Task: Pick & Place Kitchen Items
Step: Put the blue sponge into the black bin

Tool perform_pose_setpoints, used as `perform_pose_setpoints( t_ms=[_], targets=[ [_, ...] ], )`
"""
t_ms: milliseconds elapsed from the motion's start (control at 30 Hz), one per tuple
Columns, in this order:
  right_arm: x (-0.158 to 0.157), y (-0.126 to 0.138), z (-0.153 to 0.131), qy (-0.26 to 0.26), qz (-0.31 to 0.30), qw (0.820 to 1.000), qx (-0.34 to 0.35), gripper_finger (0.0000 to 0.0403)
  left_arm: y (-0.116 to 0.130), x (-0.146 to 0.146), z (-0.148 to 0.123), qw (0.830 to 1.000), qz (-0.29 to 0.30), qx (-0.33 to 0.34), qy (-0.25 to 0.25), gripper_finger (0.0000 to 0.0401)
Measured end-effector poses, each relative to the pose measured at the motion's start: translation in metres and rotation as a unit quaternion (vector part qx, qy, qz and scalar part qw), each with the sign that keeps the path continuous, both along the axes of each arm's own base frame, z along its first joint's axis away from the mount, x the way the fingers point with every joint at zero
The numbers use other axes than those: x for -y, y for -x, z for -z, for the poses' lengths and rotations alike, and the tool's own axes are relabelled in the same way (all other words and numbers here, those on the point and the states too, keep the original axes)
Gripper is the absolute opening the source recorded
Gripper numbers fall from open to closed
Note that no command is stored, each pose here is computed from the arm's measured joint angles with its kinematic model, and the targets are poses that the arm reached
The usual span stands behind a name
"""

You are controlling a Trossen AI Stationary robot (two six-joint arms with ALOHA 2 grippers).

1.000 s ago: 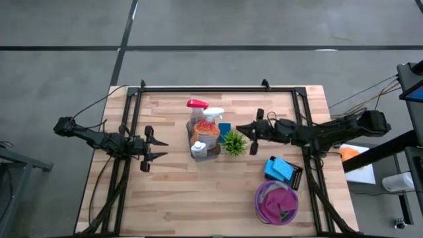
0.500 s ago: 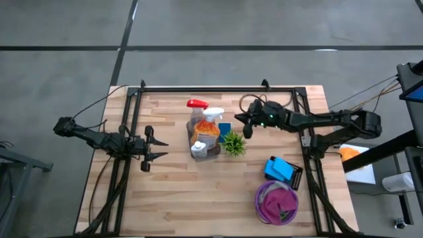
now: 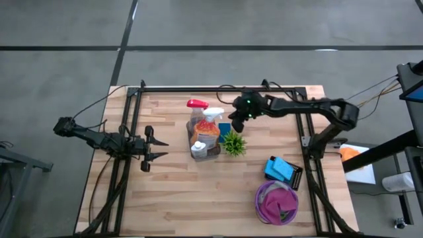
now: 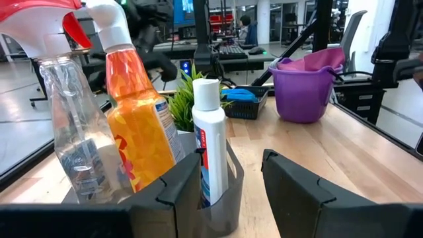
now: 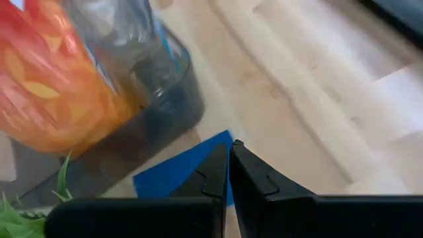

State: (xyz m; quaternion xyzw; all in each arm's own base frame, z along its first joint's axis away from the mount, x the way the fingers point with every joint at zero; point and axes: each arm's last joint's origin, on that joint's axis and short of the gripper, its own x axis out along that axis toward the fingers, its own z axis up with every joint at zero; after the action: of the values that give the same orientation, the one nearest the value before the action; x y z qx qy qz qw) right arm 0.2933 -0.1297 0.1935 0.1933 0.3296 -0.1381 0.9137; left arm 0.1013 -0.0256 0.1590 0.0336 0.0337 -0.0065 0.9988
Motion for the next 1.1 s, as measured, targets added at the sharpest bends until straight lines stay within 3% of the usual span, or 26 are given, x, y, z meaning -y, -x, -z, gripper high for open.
perform_pose_setpoints(
  t_ms=[200, 633, 1100],
  targets=[
    [0.008, -0.014, 0.011, -0.044, -0.027, 0.998, -0.044, 0.0018, 0.000, 0.000, 0.000, 1.000, 0.000, 0.000, 0.000, 0.0162],
    [0.019, -0.033, 0.021, -0.067, -0.039, 0.991, -0.106, 0.0018, 0.000, 0.000, 0.000, 1.000, 0.000, -0.001, 0.000, 0.0163],
    [0.020, -0.036, 0.044, -0.088, -0.044, 0.982, -0.160, 0.0018, 0.000, 0.000, 0.000, 1.000, 0.000, -0.001, 0.001, 0.0163]
  ],
)
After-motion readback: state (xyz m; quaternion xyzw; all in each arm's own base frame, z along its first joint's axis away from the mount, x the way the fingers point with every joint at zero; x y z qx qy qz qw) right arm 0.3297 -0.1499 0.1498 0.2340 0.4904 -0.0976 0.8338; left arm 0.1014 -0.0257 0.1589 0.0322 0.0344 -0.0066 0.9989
